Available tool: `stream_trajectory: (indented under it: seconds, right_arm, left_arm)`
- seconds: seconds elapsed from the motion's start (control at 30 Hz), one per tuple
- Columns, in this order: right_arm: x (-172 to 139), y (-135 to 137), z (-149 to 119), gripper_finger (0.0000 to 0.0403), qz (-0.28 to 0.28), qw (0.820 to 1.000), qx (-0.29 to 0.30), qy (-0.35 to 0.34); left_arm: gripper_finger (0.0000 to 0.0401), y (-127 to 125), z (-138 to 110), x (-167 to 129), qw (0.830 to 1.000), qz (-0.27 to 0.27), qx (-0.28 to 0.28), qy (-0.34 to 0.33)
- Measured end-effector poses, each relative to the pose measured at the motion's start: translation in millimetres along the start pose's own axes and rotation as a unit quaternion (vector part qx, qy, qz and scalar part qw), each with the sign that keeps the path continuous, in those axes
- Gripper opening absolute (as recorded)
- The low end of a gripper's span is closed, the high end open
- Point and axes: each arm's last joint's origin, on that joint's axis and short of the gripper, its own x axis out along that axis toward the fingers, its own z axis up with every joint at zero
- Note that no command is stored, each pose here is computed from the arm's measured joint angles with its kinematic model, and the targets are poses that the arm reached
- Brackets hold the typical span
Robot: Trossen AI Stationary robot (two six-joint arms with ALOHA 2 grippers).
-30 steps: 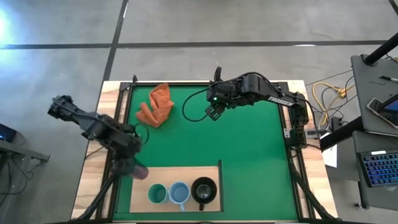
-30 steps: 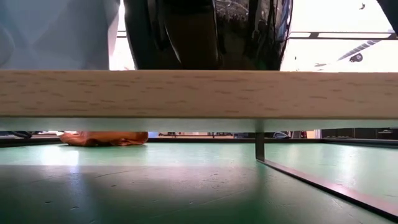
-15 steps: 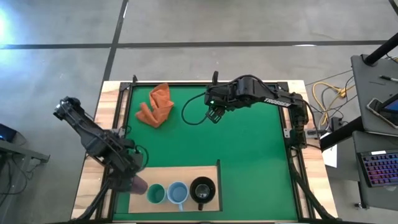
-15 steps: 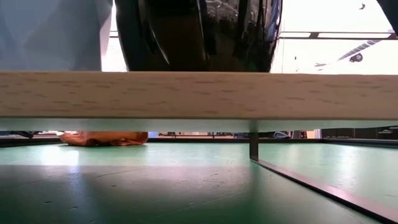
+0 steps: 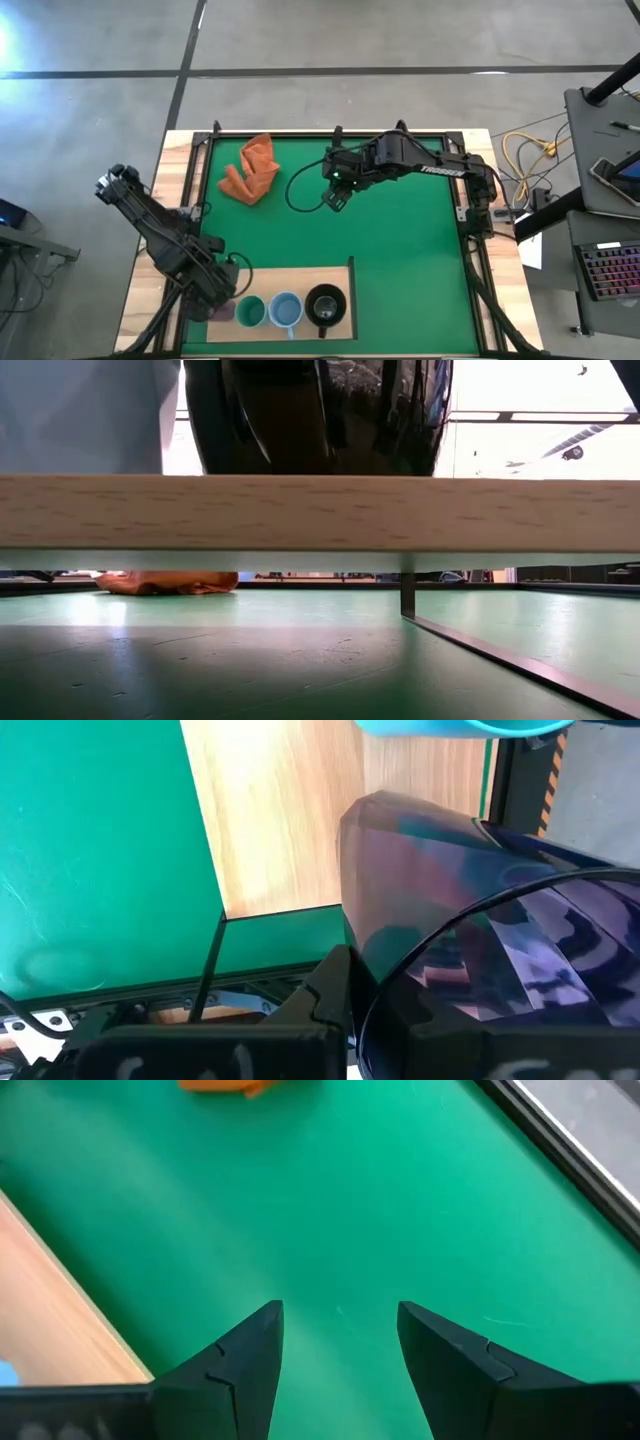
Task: Stack small to large cups/mugs on shelf
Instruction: Put the purple cup on the shelf
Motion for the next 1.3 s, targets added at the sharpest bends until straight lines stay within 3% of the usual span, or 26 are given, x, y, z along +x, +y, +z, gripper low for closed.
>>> stream_trajectory:
  seconds: [0.53,0.83,1.3]
  right_arm:
    - [-3.7,12.6,-8.3,0.0192,0.013,1.000,0.014,0.001]
    - [-3.8,12.3,-9.5,0.0192,0.010,1.000,0.012,0.006]
    - [-4.0,12.0,-9.3,0.0192,0.010,1.000,0.011,0.005]
  left_arm:
    - [0.0000,-14.6,16.1,19.3,1.000,0.006,-0.013,0.006]
    - [0.0000,-17.0,15.2,17.9,0.997,-0.030,-0.067,0.014]
    - [0.0000,-14.8,13.1,17.0,0.997,-0.023,-0.069,0.017]
